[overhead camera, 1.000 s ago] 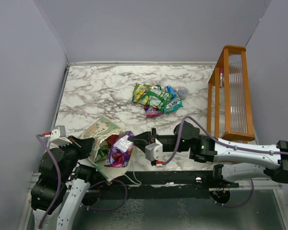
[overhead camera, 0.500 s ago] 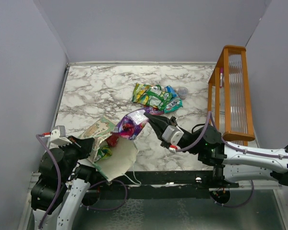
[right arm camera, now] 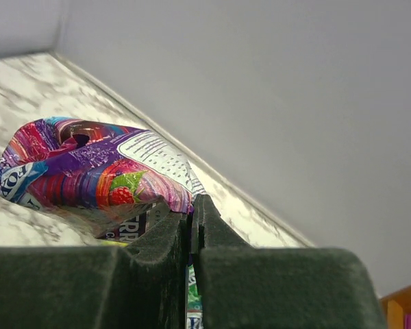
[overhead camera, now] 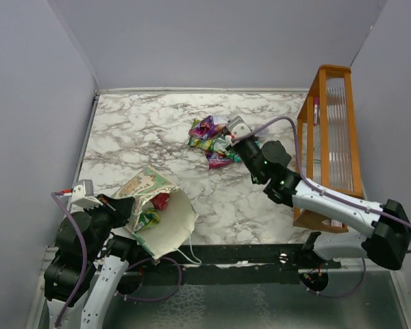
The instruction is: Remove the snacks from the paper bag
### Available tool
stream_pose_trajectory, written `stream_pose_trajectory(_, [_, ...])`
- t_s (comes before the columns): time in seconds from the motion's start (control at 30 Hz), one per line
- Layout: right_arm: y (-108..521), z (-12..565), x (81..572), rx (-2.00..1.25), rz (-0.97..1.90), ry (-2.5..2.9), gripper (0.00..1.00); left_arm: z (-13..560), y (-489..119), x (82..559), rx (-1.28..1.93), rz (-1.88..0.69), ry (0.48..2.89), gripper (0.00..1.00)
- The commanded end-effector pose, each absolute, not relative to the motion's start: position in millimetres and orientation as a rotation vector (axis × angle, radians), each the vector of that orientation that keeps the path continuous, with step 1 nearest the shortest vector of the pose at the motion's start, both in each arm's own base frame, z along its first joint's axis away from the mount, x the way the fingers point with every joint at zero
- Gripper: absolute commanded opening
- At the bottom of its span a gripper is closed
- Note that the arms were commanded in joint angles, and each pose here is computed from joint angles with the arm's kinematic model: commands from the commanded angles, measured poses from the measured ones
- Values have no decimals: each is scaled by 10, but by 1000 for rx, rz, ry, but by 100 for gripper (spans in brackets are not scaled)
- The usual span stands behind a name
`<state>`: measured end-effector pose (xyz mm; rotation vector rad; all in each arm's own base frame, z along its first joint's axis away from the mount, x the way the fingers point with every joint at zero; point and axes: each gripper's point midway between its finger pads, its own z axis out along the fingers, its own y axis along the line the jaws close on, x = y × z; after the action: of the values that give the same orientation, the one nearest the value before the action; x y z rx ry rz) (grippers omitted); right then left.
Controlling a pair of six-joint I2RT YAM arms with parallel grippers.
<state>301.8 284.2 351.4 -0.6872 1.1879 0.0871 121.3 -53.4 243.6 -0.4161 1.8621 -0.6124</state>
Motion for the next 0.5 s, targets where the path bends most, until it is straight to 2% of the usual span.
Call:
stream_pose_trajectory(0.0, [2696,3317,3597,-609,59,1289,1,2505,-509,1194,-426,-612,1843,0])
stream_pose_trajectory(0.27, [2390,2716,4531,-690,-248,1395,1,2525,-488,1169,-417,-596,1847,0])
stream_pose_trajectory(0.37, [2396,2472,4711,-748,-350,1420,1,2521,-485,1176,-417,-592,1849,0])
stream_pose_trajectory(0.47, [2506,2145,4747,-799,-307,1473,1,2518,-491,1186,-418,-596,1847,0])
